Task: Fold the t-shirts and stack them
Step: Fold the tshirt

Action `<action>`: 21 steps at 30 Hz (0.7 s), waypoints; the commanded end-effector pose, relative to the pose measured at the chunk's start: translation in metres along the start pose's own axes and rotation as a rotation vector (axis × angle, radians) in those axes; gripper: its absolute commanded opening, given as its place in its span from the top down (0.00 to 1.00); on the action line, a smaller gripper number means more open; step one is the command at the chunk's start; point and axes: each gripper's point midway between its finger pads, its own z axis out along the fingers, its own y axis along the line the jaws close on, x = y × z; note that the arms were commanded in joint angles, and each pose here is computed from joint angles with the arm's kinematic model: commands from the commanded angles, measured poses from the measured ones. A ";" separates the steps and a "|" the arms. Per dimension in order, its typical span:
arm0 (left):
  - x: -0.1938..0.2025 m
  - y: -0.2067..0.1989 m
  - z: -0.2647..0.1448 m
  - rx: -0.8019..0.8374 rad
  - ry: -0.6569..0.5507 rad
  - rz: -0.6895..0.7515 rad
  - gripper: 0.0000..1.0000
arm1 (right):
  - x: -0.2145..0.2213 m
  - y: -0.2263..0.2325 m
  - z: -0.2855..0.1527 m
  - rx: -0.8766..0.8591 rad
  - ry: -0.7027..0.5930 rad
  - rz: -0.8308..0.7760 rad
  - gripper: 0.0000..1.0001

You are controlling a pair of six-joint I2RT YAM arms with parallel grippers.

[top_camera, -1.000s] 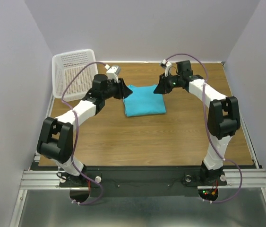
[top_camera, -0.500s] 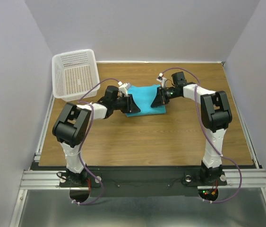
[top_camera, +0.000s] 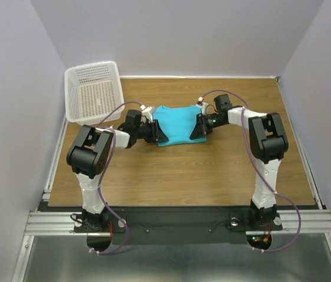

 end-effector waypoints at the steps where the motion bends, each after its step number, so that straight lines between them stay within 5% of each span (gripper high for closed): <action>1: 0.004 0.017 -0.001 -0.029 -0.006 0.017 0.64 | 0.006 -0.013 -0.009 0.046 0.011 -0.002 0.83; 5: -0.005 0.014 -0.006 -0.032 -0.023 0.036 0.64 | -0.010 -0.007 -0.021 0.062 -0.011 -0.050 0.80; 12: -0.083 -0.049 -0.065 -0.061 -0.237 0.256 0.59 | -0.064 0.037 -0.061 0.091 -0.076 -0.280 0.69; 15: -0.121 -0.051 -0.120 -0.296 -0.395 0.344 0.50 | -0.075 0.045 -0.079 0.151 -0.070 -0.426 0.49; 17: -0.135 -0.037 -0.159 -0.486 -0.502 0.370 0.41 | -0.073 0.052 -0.085 0.173 -0.043 -0.585 0.39; 18: -0.145 -0.051 -0.187 -0.517 -0.588 0.396 0.36 | -0.069 0.046 -0.087 0.211 -0.011 -0.638 0.26; 19: -0.145 -0.041 -0.206 -0.613 -0.638 0.380 0.21 | -0.062 0.053 -0.081 0.213 0.049 -0.778 0.22; 21: -0.149 -0.051 -0.240 -0.652 -0.751 0.361 0.05 | -0.038 0.046 -0.069 0.235 0.169 -0.905 0.12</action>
